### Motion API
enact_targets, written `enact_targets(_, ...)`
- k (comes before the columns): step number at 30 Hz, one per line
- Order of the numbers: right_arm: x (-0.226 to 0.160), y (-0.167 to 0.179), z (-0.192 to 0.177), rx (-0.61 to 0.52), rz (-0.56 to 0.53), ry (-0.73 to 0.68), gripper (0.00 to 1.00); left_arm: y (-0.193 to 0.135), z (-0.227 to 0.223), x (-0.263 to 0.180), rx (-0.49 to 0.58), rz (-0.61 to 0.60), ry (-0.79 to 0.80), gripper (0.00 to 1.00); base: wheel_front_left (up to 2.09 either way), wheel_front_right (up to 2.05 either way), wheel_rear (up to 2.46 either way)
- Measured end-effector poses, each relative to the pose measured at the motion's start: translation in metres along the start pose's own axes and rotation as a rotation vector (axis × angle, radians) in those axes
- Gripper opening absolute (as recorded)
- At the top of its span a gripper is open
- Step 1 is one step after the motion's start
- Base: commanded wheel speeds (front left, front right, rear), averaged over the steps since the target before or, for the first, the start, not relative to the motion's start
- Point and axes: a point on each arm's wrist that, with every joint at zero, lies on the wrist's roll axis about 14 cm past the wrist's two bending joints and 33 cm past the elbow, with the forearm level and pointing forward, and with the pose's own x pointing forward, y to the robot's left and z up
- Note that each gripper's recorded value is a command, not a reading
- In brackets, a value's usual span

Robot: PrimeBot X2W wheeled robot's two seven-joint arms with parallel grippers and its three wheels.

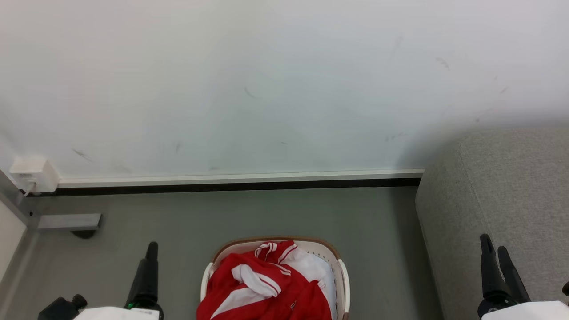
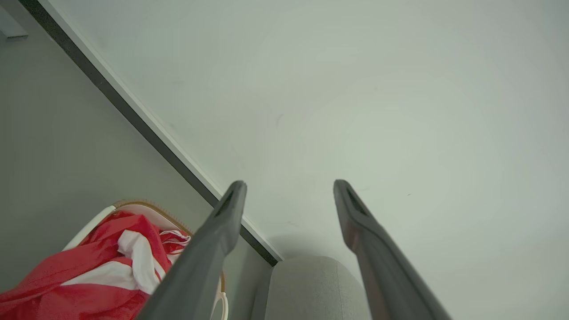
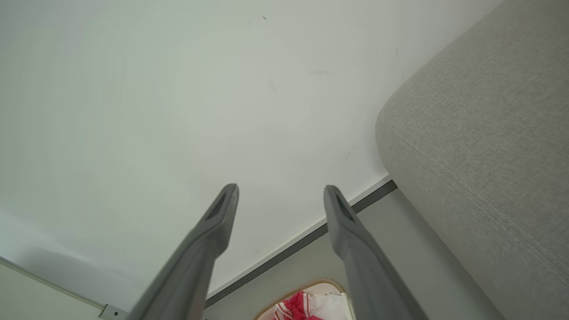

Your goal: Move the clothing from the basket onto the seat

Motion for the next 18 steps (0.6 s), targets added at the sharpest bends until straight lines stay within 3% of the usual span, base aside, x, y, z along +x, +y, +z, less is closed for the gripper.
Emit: enact_targets(18,-0.002,0.009,-0.011,-0.306,0.044,0.017,1.0,-0.014,-0.001,-0.004,0.319,-0.046,-0.02,1.0,0.0,0.0,0.0)
